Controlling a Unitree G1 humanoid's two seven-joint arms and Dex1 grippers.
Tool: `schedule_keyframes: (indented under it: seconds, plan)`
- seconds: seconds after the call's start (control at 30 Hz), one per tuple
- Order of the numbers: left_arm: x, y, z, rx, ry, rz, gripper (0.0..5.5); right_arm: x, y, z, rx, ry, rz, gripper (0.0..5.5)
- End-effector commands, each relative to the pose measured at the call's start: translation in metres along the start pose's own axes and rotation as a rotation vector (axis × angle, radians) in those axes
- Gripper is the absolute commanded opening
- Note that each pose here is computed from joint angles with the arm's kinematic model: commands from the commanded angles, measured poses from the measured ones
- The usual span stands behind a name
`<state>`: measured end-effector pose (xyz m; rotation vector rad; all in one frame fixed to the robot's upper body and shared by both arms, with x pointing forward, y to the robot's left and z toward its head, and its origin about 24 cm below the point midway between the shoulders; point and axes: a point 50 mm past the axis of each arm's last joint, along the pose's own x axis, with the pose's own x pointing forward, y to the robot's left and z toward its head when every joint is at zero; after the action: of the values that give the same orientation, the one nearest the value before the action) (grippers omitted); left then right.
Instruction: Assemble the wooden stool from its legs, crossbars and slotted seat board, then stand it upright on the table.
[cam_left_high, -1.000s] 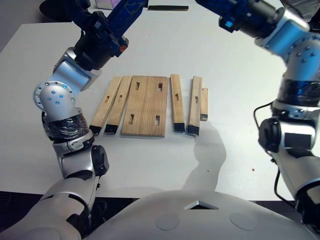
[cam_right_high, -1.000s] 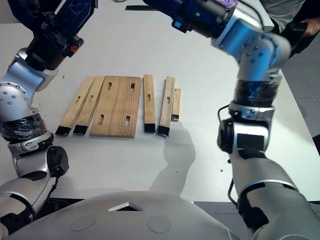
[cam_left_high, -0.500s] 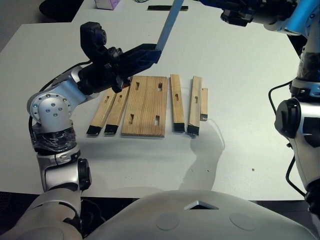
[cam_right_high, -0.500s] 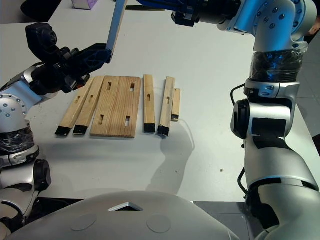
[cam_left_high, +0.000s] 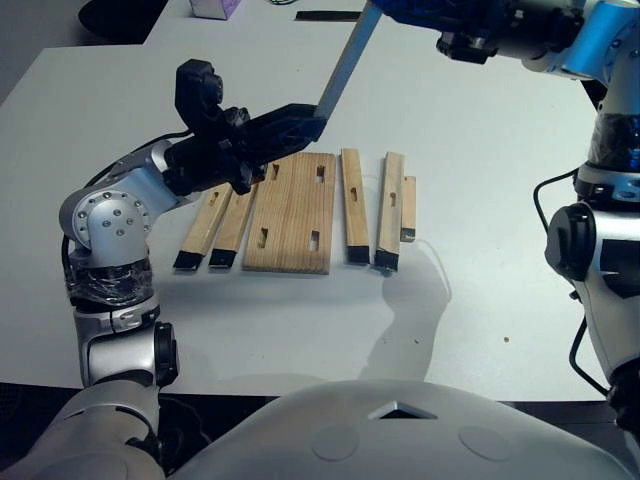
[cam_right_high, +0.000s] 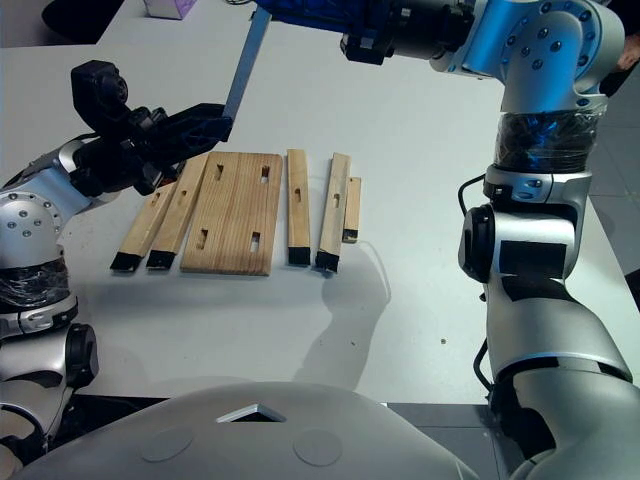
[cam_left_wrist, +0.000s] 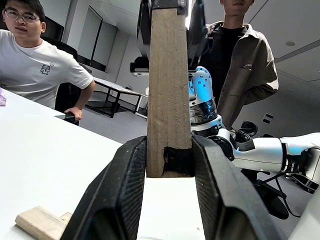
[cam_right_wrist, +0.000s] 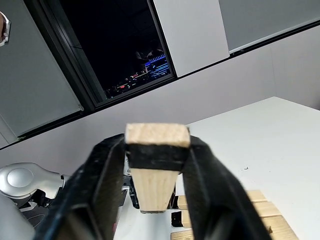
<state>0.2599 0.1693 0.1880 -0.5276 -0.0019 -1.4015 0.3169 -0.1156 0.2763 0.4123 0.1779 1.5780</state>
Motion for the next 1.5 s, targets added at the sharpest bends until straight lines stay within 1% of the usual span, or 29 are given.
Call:
schedule_keyframes:
  seconds: [0.03,0.27,0.3,0.47,0.53,0.6,0.67,0.73,0.77,0.8,0.87,1.0,1.07,1.13,1.27,1.5]
  plan:
    - [-0.001,-0.001,-0.003,0.008,0.016,0.005,1.31,0.002,0.000,-0.004,-0.017,0.003,-0.027,1.31]
    - [-0.009,0.006,-0.011,0.028,0.070,0.073,1.31,-0.004,0.008,-0.010,-0.019,-0.021,-0.031,1.31]
    - [-0.011,0.008,-0.014,0.018,0.082,0.084,1.67,-0.005,0.008,-0.010,-0.026,-0.024,-0.040,1.31]
    - [-0.023,0.014,-0.036,-0.042,0.103,0.174,2.46,-0.011,0.008,-0.011,-0.107,-0.049,-0.129,1.31]
    - [-0.028,0.012,-0.049,-0.040,0.147,0.214,2.62,-0.018,0.006,-0.011,-0.153,-0.059,-0.173,1.31]
    - [-0.037,0.010,-0.056,-0.031,0.165,0.264,2.62,-0.027,0.003,-0.013,-0.243,-0.032,-0.238,1.31]
    - [-0.056,0.019,-0.048,0.030,0.062,0.466,2.62,-0.042,-0.011,-0.030,-0.408,0.131,-0.322,1.31]
    - [-0.074,0.034,-0.032,0.109,-0.116,0.714,2.62,-0.055,-0.024,-0.054,-0.497,0.295,-0.361,1.31]
    - [-0.080,0.042,-0.024,0.141,-0.212,0.837,2.62,-0.060,-0.031,-0.065,-0.521,0.352,-0.379,1.31]
    - [-0.083,0.047,-0.020,0.164,-0.283,0.942,2.62,-0.064,-0.038,-0.076,-0.533,0.393,-0.387,1.31]
    - [-0.077,0.047,-0.017,0.217,-0.355,1.054,2.62,-0.067,-0.050,-0.095,-0.531,0.439,-0.395,1.31]
    - [-0.055,0.042,-0.014,0.240,-0.483,1.126,2.62,-0.078,-0.054,-0.110,-0.525,0.468,-0.381,1.31]
    - [-0.051,0.042,-0.014,0.275,-0.469,1.166,2.62,-0.081,-0.052,-0.111,-0.518,0.475,-0.351,1.31]
    - [-0.057,0.043,-0.008,0.315,-0.458,1.215,2.62,-0.083,-0.049,-0.114,-0.512,0.498,-0.315,1.31]
    - [-0.071,0.042,0.005,0.344,-0.518,1.268,2.62,-0.086,-0.048,-0.116,-0.495,0.496,-0.308,1.31]
    - [-0.070,0.045,-0.004,0.346,-0.474,1.266,2.62,-0.089,-0.051,-0.130,-0.450,0.490,-0.323,1.31]
